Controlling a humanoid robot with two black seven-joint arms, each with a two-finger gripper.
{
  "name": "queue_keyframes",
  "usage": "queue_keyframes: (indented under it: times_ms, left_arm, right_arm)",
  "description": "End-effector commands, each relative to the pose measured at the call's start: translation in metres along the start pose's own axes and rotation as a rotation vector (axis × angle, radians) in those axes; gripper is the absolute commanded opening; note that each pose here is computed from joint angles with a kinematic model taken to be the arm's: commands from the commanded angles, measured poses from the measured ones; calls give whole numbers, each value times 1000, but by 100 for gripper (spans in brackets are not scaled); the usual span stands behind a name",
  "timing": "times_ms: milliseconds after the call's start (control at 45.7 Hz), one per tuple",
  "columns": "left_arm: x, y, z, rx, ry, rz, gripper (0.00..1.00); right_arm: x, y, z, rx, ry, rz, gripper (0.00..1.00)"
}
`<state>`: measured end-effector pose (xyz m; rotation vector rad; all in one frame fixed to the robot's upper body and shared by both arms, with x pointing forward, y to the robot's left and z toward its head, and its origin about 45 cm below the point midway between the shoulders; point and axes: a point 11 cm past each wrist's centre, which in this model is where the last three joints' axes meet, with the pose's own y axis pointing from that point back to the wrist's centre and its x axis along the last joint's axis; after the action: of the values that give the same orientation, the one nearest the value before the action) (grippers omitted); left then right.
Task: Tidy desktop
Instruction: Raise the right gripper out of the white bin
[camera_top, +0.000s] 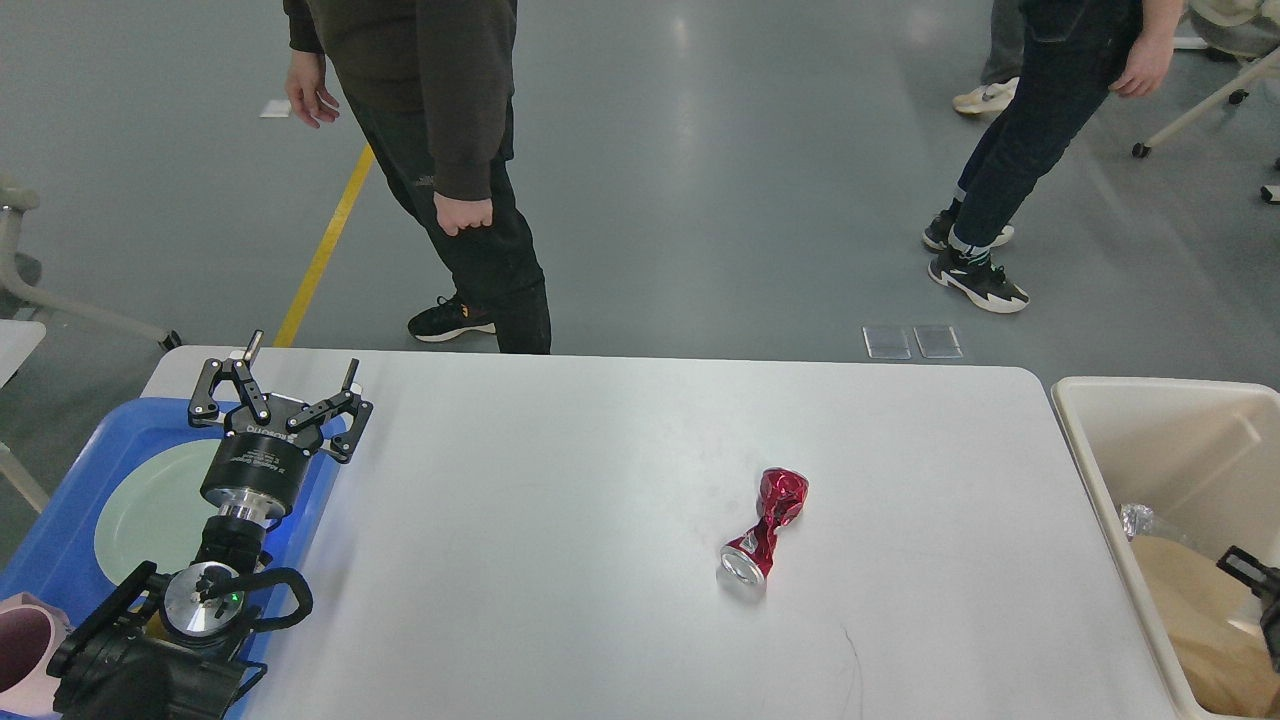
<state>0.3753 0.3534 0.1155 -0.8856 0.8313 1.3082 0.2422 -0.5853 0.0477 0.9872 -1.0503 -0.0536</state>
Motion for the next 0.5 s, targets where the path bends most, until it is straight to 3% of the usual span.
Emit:
queue_keyframes:
  times_ms: [0, 219, 284, 350, 416, 481]
  left_arm:
    - [0, 0, 0, -1, 1, -1, 96]
    - [0, 0, 0, -1, 0, -1, 96]
    - [0, 0, 0, 0, 0, 0, 96]
    - [0, 0, 0, -1, 0, -1, 96]
    - [0, -1, 0, -2, 0, -1, 96]
    - [0, 0, 0, 0, 0, 0, 96]
  right_arm:
    - [-9, 0, -1, -7, 4, -2, 0]
    - [-10, 0, -1, -6, 9, 3, 2]
    - [-8, 0, -1, -6, 10, 18, 44]
    - [-5, 0, -1, -4, 7, 57, 74]
    - [-5, 0, 1, -8, 12, 81, 94]
    - [-5, 0, 3, -10, 14, 91, 99]
